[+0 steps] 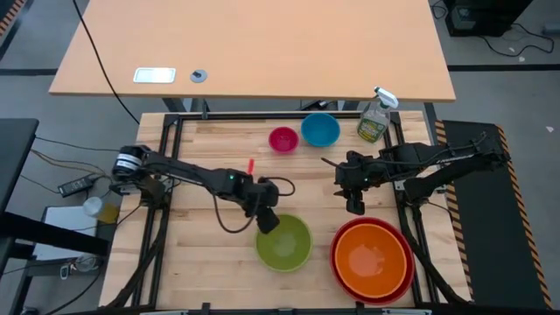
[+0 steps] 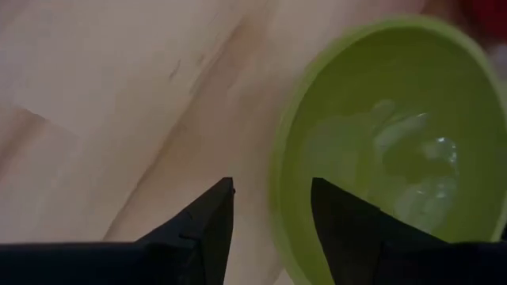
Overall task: Nest bowls inside each other
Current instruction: Stack the green bowl into the orange bowl
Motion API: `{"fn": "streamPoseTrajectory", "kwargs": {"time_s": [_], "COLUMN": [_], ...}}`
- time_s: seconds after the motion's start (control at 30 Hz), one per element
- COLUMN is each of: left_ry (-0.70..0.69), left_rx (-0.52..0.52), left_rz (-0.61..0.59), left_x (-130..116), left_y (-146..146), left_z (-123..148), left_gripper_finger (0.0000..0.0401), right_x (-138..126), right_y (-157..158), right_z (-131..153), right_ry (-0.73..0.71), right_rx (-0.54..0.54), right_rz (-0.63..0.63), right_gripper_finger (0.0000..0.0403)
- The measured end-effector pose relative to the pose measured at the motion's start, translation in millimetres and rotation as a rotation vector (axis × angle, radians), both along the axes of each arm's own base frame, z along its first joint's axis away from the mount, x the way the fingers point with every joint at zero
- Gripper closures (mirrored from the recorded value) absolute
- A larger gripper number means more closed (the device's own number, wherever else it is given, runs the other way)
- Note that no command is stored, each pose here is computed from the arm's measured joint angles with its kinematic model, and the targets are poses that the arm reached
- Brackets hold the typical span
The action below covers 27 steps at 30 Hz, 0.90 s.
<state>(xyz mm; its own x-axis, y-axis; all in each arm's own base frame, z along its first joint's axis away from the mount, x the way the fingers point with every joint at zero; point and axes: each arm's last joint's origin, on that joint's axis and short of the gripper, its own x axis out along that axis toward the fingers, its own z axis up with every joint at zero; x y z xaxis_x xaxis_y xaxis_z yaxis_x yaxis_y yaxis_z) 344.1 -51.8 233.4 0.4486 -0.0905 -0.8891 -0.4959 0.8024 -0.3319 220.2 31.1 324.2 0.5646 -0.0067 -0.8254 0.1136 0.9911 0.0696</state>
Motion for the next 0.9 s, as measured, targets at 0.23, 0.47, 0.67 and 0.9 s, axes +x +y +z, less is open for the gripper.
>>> {"fn": "streamPoseTrajectory", "kwargs": {"time_s": [0.23,0.47,0.67,0.9], "left_ry": [-0.001,0.011,0.048,0.088], "left_rx": [-0.007,-0.007,-0.003,0.010], "left_rz": [-0.008,-0.001,-0.037,-0.063], "left_x": [2,3,8,10], "left_y": [-3,-3,-9,-13], "left_z": [-3,-7,-20,-33], "left_gripper_finger": [0.0229,0.0229,0.0229,0.0261], "right_x": [0,-1,-1,-1], "right_y": [0,0,0,-1], "right_z": [0,0,-1,-1], "right_ry": [0.005,0.009,0.014,0.014], "right_rx": [0.008,0.005,0.003,-0.016], "right_rz": [-0.006,0.001,0.005,-0.007], "right_gripper_finger": [0.0238,0.0238,0.0238,0.0238]}}
